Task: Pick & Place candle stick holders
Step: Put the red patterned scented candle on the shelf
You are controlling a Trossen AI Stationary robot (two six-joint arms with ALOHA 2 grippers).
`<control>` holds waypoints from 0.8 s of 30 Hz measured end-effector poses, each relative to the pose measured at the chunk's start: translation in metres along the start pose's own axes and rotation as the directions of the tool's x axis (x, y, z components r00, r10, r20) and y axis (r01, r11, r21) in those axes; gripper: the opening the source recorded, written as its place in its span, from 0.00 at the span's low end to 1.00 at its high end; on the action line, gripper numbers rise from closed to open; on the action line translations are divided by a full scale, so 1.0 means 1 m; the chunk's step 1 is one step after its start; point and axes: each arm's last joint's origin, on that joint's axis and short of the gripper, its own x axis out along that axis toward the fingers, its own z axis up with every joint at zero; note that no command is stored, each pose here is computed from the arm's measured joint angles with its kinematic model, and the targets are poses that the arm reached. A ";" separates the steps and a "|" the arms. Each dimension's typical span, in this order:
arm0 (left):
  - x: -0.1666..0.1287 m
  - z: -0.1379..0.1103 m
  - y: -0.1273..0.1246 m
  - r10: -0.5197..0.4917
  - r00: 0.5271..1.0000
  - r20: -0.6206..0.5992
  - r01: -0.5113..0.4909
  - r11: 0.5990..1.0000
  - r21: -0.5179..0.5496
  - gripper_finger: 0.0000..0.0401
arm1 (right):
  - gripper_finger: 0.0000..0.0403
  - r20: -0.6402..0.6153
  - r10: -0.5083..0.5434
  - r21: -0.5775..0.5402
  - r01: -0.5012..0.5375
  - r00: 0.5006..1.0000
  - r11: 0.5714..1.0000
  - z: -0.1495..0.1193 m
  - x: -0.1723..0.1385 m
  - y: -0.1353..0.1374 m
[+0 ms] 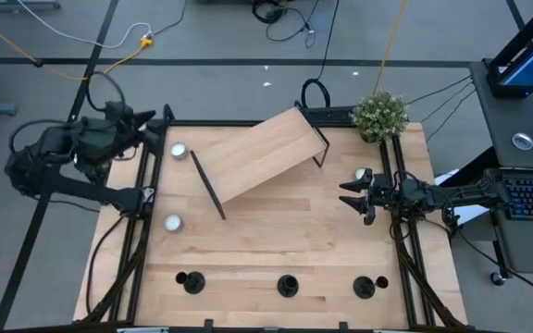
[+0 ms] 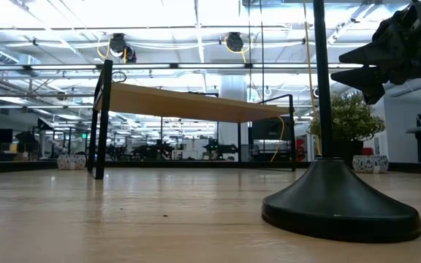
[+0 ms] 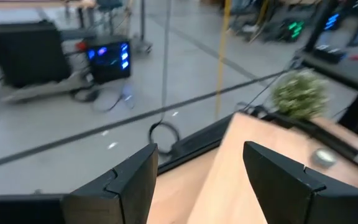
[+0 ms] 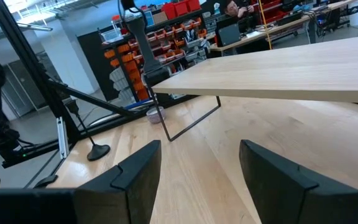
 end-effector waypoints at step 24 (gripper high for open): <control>0.118 -0.001 0.073 0.379 0.698 -0.607 -0.508 0.860 -0.047 0.60 | 0.53 -0.004 -0.002 0.148 0.002 1.000 0.989 0.000 0.000 0.000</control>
